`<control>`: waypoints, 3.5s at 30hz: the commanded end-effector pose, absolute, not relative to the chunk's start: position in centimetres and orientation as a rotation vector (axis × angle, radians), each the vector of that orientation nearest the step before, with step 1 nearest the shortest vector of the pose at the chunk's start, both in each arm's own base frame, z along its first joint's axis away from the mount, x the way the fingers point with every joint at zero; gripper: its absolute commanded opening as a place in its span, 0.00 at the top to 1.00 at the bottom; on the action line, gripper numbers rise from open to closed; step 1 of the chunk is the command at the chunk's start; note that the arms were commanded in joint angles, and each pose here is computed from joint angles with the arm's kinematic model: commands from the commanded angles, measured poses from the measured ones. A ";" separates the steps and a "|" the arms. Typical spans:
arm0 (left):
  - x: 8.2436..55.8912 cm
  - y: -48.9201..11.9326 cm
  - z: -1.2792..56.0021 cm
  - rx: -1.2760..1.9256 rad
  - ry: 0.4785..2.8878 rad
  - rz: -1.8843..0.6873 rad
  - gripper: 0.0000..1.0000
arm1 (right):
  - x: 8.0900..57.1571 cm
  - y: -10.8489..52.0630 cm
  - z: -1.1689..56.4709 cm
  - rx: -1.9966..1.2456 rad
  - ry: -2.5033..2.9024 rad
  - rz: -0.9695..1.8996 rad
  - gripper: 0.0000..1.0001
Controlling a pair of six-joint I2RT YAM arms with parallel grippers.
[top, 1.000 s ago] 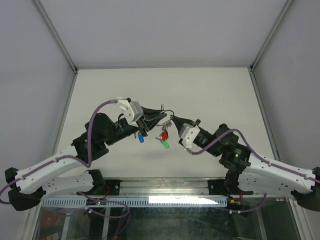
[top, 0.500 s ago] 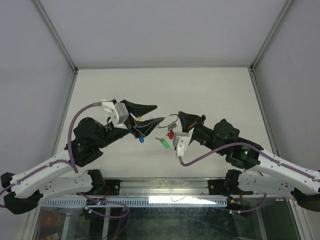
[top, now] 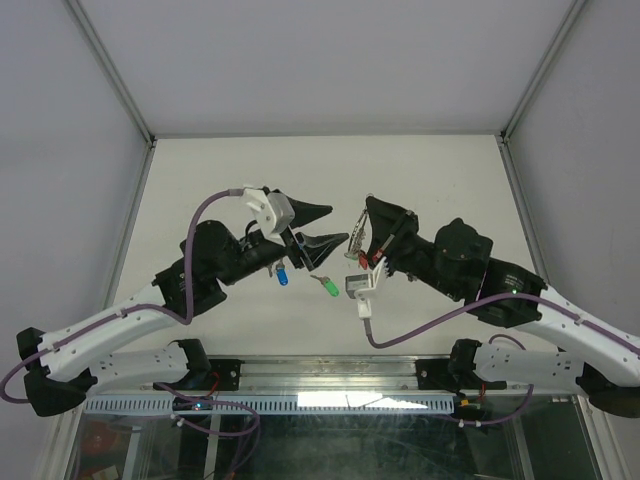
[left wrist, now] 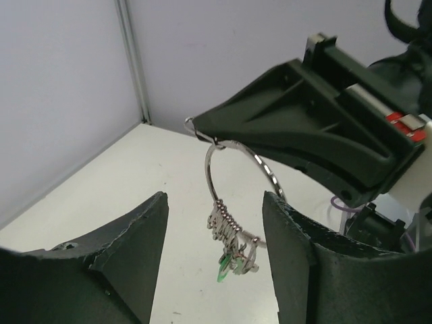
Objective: Put the keys on the keyring
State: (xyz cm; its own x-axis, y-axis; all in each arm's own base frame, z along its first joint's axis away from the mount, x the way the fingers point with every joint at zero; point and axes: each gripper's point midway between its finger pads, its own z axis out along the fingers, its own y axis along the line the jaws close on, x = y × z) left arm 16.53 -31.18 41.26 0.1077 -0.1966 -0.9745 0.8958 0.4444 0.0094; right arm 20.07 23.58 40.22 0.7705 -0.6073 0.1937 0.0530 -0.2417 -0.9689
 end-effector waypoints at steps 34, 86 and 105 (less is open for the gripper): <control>17.0 -35.7 42.5 0.805 1.274 -1.013 0.42 | 20.3 23.1 40.7 -1.775 0.413 -0.727 1.00; 18.6 -36.8 41.2 0.881 1.261 -0.894 0.76 | 19.9 24.3 39.2 -1.800 0.387 -0.661 1.00; 18.0 -35.2 42.1 0.845 1.190 -0.885 1.00 | 19.0 23.5 39.6 -1.753 0.405 -0.602 0.82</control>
State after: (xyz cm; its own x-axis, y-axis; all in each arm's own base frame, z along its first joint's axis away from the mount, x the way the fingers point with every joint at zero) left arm 19.10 -36.48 36.59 0.0348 0.0461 -0.9983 0.9103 0.4109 0.0507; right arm 19.69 23.82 37.80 0.7971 -0.5531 0.2420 0.0357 -0.3569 -0.9334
